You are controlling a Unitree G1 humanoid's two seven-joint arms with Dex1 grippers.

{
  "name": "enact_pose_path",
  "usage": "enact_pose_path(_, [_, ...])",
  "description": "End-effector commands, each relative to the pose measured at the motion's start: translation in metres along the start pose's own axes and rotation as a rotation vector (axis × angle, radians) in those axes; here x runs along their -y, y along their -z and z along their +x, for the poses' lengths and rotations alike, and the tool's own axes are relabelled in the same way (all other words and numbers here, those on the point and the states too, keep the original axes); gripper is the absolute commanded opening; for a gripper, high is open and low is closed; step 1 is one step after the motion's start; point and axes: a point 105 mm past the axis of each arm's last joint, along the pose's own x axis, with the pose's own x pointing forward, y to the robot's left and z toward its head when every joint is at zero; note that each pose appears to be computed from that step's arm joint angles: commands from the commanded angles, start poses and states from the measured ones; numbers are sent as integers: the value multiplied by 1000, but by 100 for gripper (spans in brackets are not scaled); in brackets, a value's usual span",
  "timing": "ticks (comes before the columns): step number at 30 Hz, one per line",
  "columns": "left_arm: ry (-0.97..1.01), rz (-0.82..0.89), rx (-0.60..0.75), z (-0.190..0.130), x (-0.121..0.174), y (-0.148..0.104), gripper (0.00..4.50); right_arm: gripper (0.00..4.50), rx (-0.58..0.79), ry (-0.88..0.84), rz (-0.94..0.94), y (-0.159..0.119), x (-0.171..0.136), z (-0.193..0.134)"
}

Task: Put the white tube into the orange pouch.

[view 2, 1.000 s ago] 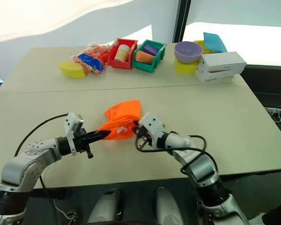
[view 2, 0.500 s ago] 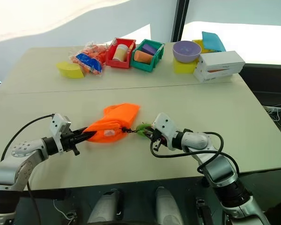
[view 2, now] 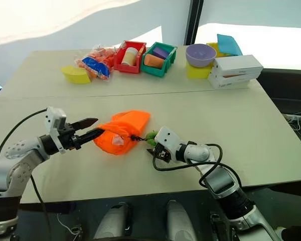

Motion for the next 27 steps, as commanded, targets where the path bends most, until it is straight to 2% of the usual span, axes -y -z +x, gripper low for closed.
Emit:
enact_pose_path(1, [47, 24, 27, -4, 8, -17, 300, 55, 44, 40, -14, -11, 9, -15])
enact_pose_path(2, [54, 26, 22, -4, 9, -18, 300, 5, 50, 44, -14, -12, 11, -20])
enact_pose_path(10, [128, 41, 20, 7, 21, -26, 300, 5, 150, 22, 126, -23, 10, -62])
enact_pose_path(15, [232, 57, 13, 17, 41, -33, 300, 5, 147, 19, 139, -21, 11, -67])
enact_pose_path(22, [370, 31, -65, 5, 57, -33, 300, 5, 157, 20, 133, -23, 11, -66])
enact_pose_path(23, [390, 49, -66, 7, 60, -35, 352, 0, 159, 17, 132, -23, 11, -66])
enact_pose_path(24, [406, 83, -75, 13, 61, -36, 380, 0, 162, 8, 130, -24, 10, -65])
enact_pose_path(25, [417, 109, -82, 18, 62, -37, 433, 0, 164, 2, 128, -25, 10, -64])
enact_pose_path(27, [447, 209, -95, 40, 64, -35, 442, 0, 168, -11, 120, -26, 9, -64])
